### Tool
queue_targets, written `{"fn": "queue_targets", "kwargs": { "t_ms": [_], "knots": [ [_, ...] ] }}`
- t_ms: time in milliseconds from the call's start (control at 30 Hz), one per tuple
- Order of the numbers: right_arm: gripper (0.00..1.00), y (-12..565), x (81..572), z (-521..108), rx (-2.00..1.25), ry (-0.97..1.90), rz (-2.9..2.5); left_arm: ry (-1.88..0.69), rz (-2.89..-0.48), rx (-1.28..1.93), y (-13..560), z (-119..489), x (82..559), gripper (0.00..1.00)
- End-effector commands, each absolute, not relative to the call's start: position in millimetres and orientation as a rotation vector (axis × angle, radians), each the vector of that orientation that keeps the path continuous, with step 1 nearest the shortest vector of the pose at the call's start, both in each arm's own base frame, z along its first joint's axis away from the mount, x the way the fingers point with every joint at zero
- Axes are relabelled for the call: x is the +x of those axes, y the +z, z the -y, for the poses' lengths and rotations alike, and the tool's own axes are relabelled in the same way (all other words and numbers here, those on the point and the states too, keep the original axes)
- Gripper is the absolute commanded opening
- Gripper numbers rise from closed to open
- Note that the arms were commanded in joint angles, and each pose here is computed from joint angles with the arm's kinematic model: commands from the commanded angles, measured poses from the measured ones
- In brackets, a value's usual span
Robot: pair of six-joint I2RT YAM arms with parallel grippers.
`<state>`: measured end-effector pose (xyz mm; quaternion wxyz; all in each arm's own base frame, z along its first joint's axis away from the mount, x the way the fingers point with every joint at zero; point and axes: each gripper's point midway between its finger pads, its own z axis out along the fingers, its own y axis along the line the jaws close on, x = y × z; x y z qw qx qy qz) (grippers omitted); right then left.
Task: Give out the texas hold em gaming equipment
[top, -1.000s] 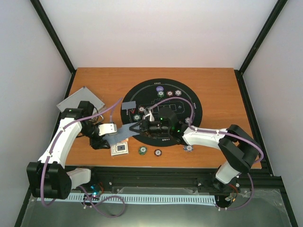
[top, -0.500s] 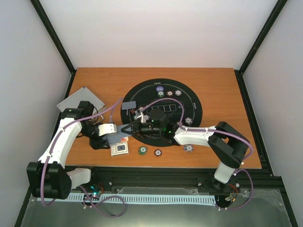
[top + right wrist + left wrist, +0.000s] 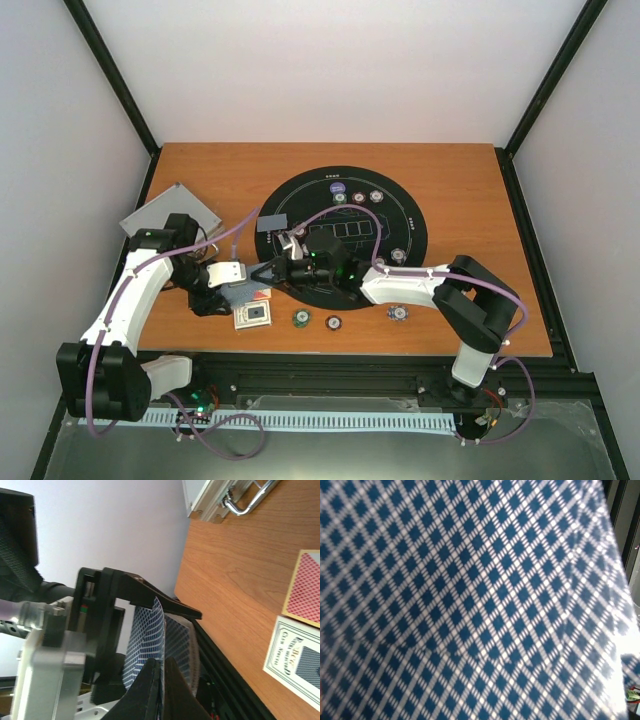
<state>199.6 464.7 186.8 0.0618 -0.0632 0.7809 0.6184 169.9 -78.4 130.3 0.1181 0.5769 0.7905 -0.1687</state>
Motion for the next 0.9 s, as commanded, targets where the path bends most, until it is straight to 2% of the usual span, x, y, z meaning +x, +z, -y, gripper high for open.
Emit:
{"fn": "queue_targets", "kwargs": {
  "t_ms": [0,233,867],
  "knots": [
    [0.03,179,195,-461,-0.251,1.782,-2.39,-0.489,-2.25,1.673,145,84,175,0.01],
    [0.03,177,205,-444,-0.216,1.741,-2.38,-0.493,-2.243,1.674,148,85,175,0.01],
    [0.03,183,206,-453,-0.15,1.738,-2.319,-0.498,-2.252,1.656,148,86,177,0.01]
  ]
}}
